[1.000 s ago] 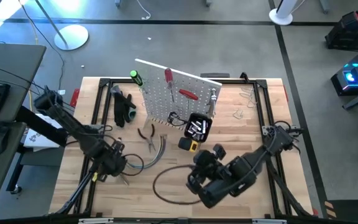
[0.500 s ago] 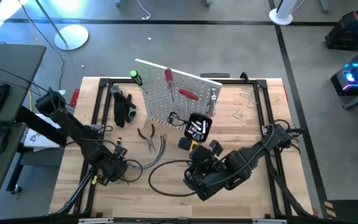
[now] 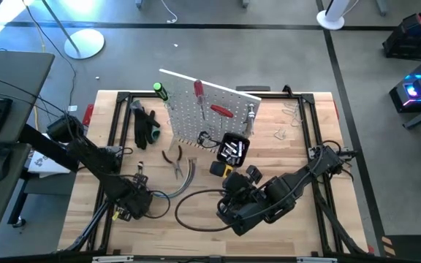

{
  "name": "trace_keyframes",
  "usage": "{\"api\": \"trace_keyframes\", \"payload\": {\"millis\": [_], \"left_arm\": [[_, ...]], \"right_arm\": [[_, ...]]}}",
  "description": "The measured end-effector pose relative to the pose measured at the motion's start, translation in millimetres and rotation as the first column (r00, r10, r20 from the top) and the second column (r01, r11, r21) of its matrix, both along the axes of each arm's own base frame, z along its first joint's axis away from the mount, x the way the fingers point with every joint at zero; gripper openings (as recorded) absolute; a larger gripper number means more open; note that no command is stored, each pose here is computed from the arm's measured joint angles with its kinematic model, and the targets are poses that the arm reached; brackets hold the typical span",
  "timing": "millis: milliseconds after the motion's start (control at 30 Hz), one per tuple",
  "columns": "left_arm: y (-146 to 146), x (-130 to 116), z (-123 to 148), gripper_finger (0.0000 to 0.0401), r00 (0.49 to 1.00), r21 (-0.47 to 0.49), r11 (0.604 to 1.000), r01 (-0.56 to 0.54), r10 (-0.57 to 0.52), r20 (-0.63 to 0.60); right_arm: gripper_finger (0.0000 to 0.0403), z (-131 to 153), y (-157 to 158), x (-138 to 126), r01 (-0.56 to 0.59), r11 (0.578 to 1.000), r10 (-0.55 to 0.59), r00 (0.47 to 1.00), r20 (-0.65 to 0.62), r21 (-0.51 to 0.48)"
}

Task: Hang tools onto peg board
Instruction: Hang the scissors on the peg board

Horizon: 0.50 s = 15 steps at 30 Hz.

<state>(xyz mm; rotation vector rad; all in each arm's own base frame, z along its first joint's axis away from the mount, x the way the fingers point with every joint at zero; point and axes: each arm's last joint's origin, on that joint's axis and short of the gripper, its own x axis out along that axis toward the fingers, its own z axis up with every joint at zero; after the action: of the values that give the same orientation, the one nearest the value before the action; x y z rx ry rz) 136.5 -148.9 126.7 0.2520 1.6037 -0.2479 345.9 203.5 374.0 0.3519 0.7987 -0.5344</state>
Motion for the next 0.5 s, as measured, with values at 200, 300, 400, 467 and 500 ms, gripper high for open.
{"api": "trace_keyframes", "payload": {"millis": [200,300,400,467,500], "left_arm": [[2.2,0.7,1.1,0.0097,0.999,0.028,0.999,-0.045,0.044,0.031],[3.4,2.4,1.8,0.0043,0.997,0.020,0.997,-0.072,0.072,0.019],[0.0,6.9,6.6,0.0043,0.992,0.009,0.992,-0.124,0.123,0.022],[-4.6,10.1,12.5,0.0043,0.986,0.001,0.986,-0.166,0.166,0.026],[-8.0,11.5,15.2,0.0043,0.982,-0.011,0.982,-0.187,0.187,0.023]], "right_arm": [[0.0155,-0.2,0.0,-0.3,-0.002,1.000,0.002,1.000,-0.004,-0.001],[0.0155,-0.3,0.9,-1.0,-0.008,1.000,0.008,1.000,-0.008,-0.001],[0.0155,-0.7,3.5,-2.8,-0.030,1.000,0.030,0.999,-0.025,0.007],[0.0155,-1.1,5.4,-4.6,-0.059,0.998,0.059,0.997,-0.043,-0.003],[0.0155,-1.3,6.3,-5.5,-0.071,0.997,0.071,0.996,-0.051,-0.007]]}}
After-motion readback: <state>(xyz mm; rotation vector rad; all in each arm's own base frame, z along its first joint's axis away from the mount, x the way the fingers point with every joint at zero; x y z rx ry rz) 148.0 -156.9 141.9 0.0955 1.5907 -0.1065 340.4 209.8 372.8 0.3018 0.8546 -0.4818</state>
